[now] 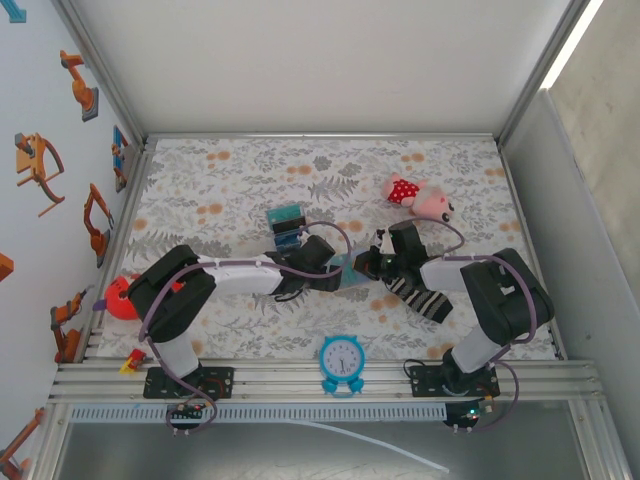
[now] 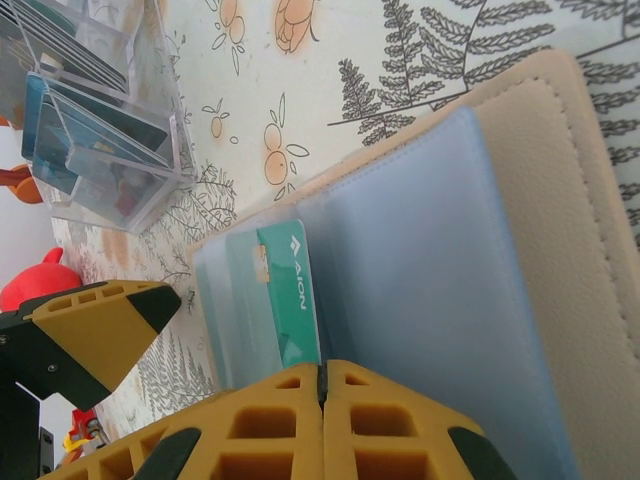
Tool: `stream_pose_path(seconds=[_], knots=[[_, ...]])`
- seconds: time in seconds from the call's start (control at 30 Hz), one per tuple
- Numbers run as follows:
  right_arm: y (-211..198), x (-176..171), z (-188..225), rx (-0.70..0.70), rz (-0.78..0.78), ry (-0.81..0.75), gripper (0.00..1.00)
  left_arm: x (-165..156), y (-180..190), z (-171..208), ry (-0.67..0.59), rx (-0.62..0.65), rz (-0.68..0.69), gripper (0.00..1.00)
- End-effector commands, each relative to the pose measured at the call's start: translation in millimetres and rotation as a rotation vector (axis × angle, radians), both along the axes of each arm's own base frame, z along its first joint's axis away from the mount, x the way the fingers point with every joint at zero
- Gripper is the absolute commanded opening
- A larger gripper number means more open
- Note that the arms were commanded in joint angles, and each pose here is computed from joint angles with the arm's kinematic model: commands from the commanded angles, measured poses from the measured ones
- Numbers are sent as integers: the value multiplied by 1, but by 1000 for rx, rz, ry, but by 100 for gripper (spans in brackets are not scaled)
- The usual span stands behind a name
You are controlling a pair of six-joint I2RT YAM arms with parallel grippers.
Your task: Take the credit cards out of the card holder
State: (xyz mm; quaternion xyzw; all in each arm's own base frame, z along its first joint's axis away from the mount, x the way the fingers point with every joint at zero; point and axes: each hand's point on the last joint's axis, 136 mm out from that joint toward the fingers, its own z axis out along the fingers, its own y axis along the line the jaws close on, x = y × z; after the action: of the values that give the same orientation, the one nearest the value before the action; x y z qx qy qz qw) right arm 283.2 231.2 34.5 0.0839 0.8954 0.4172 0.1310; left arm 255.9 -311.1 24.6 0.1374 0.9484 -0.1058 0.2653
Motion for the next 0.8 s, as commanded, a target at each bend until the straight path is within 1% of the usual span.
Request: stream_pose_path(seconds=[0.0, 0.17, 0.37, 0.6, 0.77], knots=[[-7, 1, 3, -11, -20, -13, 0, -1, 12, -6, 1, 85, -12, 97], [-9, 4, 2, -14, -30, -14, 0, 2, 16, -3, -20, 114, -19, 97], [-8, 5, 5, -6, -30, -19, 0, 2, 15, -2, -25, 122, -45, 97], [3, 8, 15, 86, -16, -37, 0, 3, 11, -8, -14, 136, -68, 97], [9, 7, 16, 149, -5, -44, 9, 1, 10, -14, 3, 147, -74, 97]])
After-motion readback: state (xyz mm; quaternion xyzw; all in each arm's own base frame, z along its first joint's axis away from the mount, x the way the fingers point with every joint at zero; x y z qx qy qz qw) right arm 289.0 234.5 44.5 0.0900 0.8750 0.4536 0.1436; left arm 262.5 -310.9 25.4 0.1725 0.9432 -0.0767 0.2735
